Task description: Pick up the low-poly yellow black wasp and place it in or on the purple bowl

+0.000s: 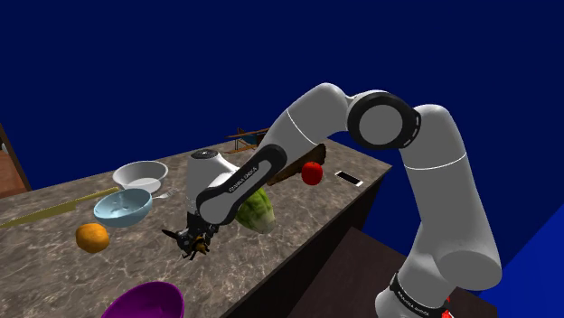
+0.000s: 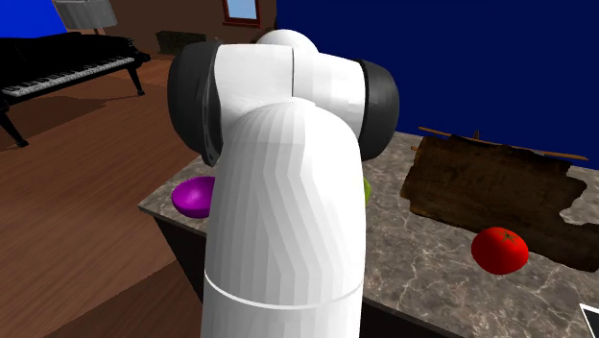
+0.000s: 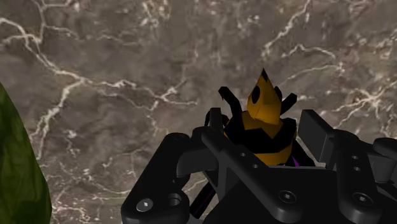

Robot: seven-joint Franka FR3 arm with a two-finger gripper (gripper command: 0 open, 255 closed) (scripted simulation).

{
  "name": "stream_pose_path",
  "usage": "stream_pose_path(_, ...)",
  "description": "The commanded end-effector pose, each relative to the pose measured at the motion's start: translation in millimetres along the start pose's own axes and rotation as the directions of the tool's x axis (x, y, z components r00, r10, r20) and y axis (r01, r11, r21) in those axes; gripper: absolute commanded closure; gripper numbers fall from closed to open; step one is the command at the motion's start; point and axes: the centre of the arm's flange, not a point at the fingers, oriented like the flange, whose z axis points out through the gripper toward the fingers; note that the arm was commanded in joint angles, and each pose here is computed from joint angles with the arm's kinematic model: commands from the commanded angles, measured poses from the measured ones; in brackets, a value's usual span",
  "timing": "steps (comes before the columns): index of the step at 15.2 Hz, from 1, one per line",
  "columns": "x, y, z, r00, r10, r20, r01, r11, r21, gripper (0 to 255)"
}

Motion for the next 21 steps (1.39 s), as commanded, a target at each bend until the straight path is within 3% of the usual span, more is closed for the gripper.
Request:
stream_pose_path(1,-0.3,0.0,0.6,1.000,0.000,0.001,0.000,1.000,0.000,255)
stream_pose_path(7,-0.3,-0.1,0.7,1.000,0.000,0.001,0.000,1.000,0.000,255)
stream_pose_path(21,1.3,-6.3,-73.0,1.000,0.000,0.001,0.000,1.000,0.000,255)
